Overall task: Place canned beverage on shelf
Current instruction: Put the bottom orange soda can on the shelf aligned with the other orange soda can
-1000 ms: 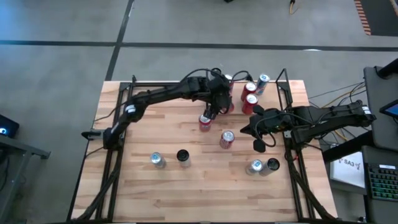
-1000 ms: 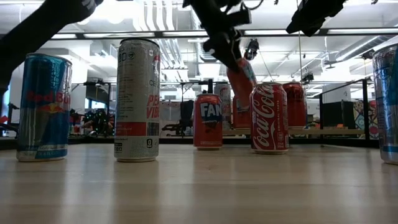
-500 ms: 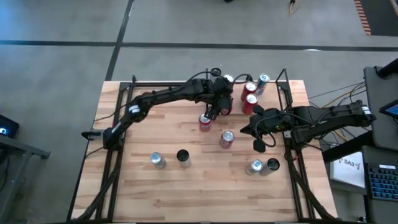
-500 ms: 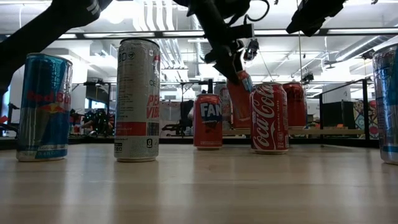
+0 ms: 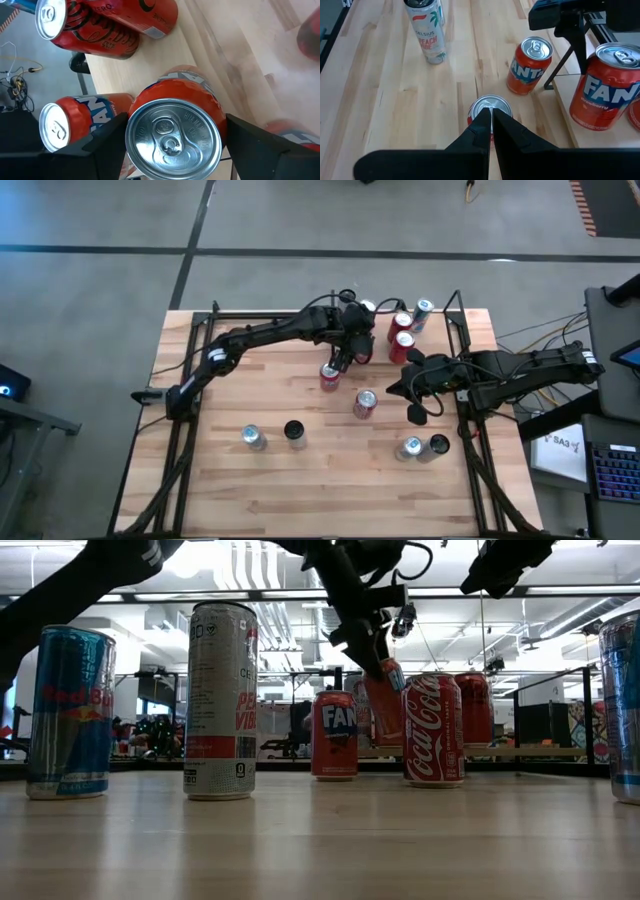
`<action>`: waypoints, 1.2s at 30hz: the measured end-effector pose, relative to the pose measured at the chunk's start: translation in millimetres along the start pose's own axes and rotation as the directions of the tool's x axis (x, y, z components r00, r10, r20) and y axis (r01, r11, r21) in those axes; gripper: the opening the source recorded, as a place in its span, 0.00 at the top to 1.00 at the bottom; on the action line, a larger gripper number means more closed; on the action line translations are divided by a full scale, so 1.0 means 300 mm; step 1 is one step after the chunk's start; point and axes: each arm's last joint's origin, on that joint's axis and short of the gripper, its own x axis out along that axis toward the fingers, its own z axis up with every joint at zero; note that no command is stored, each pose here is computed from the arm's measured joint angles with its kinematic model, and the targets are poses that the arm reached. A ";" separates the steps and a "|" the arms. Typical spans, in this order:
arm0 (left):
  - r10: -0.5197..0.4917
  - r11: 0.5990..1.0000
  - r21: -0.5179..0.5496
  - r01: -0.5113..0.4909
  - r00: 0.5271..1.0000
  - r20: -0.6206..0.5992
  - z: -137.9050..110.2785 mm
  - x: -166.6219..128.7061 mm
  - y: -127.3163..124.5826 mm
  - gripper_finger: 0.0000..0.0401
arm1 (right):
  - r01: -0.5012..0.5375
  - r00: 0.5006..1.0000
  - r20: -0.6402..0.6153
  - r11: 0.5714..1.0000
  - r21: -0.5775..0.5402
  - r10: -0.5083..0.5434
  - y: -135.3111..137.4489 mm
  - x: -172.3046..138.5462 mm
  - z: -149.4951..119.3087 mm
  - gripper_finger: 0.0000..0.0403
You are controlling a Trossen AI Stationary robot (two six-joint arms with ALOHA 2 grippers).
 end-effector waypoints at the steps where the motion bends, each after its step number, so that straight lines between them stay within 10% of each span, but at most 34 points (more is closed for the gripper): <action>1: 0.000 1.000 0.000 0.000 1.000 0.000 0.000 0.004 -0.001 0.32 | 0.000 1.000 -0.001 1.000 0.000 0.000 0.000 0.000 0.000 0.98; 36: 0.004 1.000 -0.030 -0.005 1.000 -0.030 -0.050 0.043 0.040 0.31 | 0.001 1.000 -0.001 1.000 -0.005 -0.001 0.000 0.001 -0.001 0.98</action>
